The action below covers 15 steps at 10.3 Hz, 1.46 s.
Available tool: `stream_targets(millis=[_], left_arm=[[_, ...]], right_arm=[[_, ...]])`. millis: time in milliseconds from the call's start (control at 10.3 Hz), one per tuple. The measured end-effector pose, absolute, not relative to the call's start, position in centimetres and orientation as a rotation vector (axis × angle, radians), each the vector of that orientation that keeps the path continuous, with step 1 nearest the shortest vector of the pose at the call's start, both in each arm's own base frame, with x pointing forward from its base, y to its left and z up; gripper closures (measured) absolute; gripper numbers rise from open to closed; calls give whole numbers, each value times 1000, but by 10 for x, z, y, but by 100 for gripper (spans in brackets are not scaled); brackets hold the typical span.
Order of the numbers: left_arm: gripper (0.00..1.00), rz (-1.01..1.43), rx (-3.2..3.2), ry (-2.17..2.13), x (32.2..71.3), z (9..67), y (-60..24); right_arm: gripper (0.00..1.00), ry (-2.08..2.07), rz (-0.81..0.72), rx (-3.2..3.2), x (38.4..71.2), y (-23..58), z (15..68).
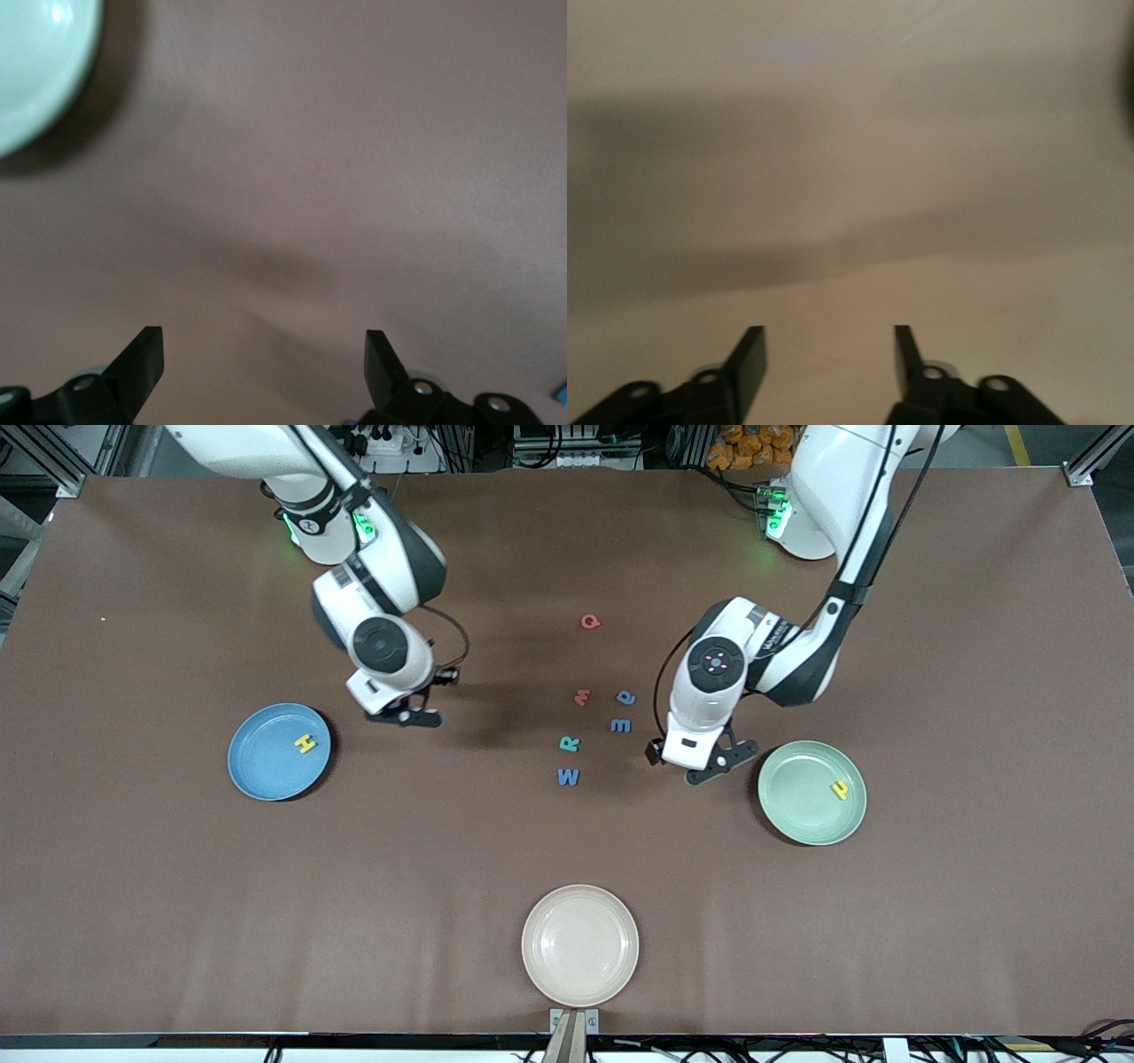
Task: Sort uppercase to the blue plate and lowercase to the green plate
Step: 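Reach the right gripper to pink q while the left gripper reaches blue e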
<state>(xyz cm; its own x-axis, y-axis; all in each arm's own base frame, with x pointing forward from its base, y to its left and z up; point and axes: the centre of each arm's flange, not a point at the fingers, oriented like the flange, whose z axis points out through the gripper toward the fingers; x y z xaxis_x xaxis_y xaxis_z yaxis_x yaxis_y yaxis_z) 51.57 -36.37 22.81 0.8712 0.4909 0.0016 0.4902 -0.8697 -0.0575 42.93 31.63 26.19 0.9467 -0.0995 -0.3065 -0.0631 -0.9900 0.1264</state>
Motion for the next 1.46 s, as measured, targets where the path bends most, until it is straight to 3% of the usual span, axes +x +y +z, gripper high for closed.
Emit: stream_targets(millis=[97, 389, 584, 973, 1459], left_arm=[[0, 24, -2947, -895, 508, 219, -380], [0, 42, -2825, -1246, 499, 207, -409], [0, 99, -2746, -1489, 511, 206, -418], [0, 89, -2540, -1899, 529, 209, -422], [0, 86, -2216, -2261, 533, 203, -416]], right_arm=[[50, -210, -437, 3006, 402, 349, 262], [32, -487, -315, 3099, 323, 417, 257], [30, -582, -280, 3157, 289, 439, 255], [26, -574, -218, 3187, 257, 462, 255], [15, -765, 23, 3114, 231, 497, 218]])
